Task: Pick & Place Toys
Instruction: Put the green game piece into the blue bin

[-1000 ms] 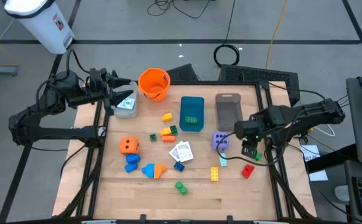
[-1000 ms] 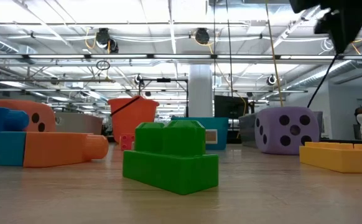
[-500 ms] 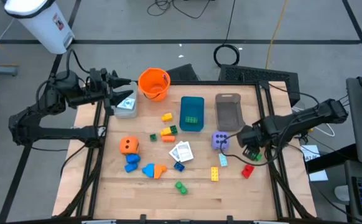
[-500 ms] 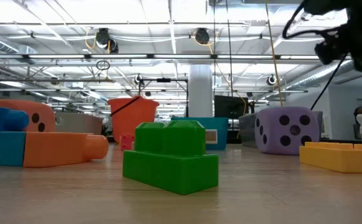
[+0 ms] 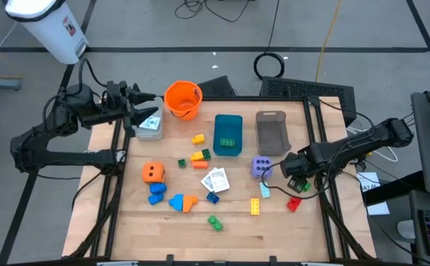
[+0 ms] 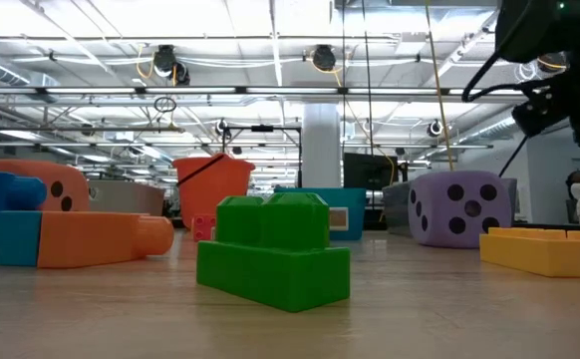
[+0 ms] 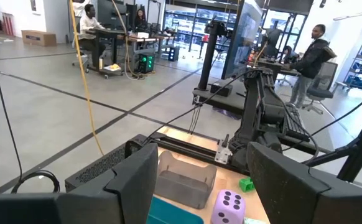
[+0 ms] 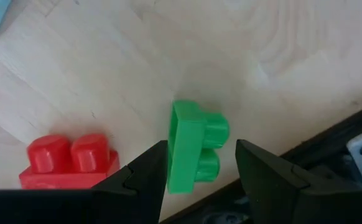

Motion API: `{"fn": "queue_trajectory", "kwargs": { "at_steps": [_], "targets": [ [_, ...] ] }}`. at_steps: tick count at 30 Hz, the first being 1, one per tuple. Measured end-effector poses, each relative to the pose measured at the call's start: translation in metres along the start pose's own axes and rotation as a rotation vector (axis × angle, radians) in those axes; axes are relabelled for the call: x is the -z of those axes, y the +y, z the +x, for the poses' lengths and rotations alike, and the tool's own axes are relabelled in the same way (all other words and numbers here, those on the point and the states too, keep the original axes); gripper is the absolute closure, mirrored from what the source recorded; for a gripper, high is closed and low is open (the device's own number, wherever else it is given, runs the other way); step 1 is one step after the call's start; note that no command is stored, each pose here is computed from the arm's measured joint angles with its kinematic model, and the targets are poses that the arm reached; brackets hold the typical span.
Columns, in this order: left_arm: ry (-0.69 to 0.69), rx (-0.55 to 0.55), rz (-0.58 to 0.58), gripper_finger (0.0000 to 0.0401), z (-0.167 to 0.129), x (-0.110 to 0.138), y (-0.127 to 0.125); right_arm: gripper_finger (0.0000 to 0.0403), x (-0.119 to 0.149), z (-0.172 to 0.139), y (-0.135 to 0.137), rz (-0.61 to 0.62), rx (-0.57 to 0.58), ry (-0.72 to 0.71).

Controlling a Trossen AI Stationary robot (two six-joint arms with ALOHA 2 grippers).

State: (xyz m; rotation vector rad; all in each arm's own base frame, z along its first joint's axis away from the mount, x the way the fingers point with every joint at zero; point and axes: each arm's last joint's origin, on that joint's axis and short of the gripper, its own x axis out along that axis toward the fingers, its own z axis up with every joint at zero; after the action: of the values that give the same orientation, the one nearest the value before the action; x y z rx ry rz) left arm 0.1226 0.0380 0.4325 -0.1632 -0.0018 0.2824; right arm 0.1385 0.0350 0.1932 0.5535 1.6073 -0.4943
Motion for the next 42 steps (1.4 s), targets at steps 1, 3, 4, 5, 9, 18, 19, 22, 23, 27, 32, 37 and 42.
{"fn": "queue_trajectory", "kwargs": {
  "at_steps": [1, 3, 4, 5, 9, 18, 19, 22, 23, 27, 32, 37, 42],
  "targets": [
    [0.000, 0.000, 0.000, 0.0150, 0.000, 0.000, 0.000, 0.0222, 0.000, 0.002, 0.000, 0.000, -0.002, -0.002],
    [0.000, 0.000, 0.000, 0.0150, 0.000, 0.000, 0.000, 0.0222, 0.000, 0.005, 0.000, -0.001, -0.005, -0.004],
    [0.000, 0.000, 0.000, 0.0150, 0.000, 0.000, 0.000, 0.0222, 0.000, 0.007, -0.001, 0.000, -0.006, -0.005],
    [0.000, 0.000, 0.000, 0.0150, 0.000, 0.000, 0.000, 0.0222, 0.000, 0.008, -0.001, 0.000, -0.007, -0.005],
    [0.000, 0.000, 0.000, 0.0150, 0.000, 0.000, 0.000, 0.0222, 0.001, 0.015, -0.001, 0.006, -0.039, 0.024],
    [0.000, 0.000, 0.000, 0.0150, 0.000, 0.000, 0.000, 0.0222, 0.001, 0.024, -0.001, 0.010, -0.060, 0.023],
    [0.000, 0.000, 0.000, 0.0150, 0.000, 0.000, 0.000, 0.0222, 0.000, 0.024, -0.001, 0.010, -0.058, 0.020],
    [0.000, 0.000, 0.000, 0.0150, 0.000, 0.000, 0.000, 0.0222, 0.000, 0.024, -0.002, 0.003, -0.053, 0.015],
    [0.000, 0.000, 0.000, 0.0150, 0.000, 0.000, 0.000, 0.0222, 0.000, 0.024, -0.002, -0.003, -0.052, 0.014],
    [0.000, 0.000, 0.000, 0.0150, 0.000, 0.000, 0.000, 0.0227, 0.000, 0.024, -0.002, -0.014, -0.051, 0.013],
    [0.000, 0.000, 0.000, 0.0150, 0.000, 0.000, 0.000, 0.0263, 0.001, 0.025, -0.002, -0.022, -0.047, 0.015],
    [0.000, 0.000, 0.000, 0.0150, 0.000, 0.000, 0.000, 0.0321, 0.003, 0.033, -0.006, -0.017, -0.031, 0.037],
    [0.000, 0.000, 0.000, 0.0150, 0.000, 0.000, 0.000, 0.0357, 0.004, 0.036, -0.008, -0.016, -0.018, 0.044]
  ]
}}
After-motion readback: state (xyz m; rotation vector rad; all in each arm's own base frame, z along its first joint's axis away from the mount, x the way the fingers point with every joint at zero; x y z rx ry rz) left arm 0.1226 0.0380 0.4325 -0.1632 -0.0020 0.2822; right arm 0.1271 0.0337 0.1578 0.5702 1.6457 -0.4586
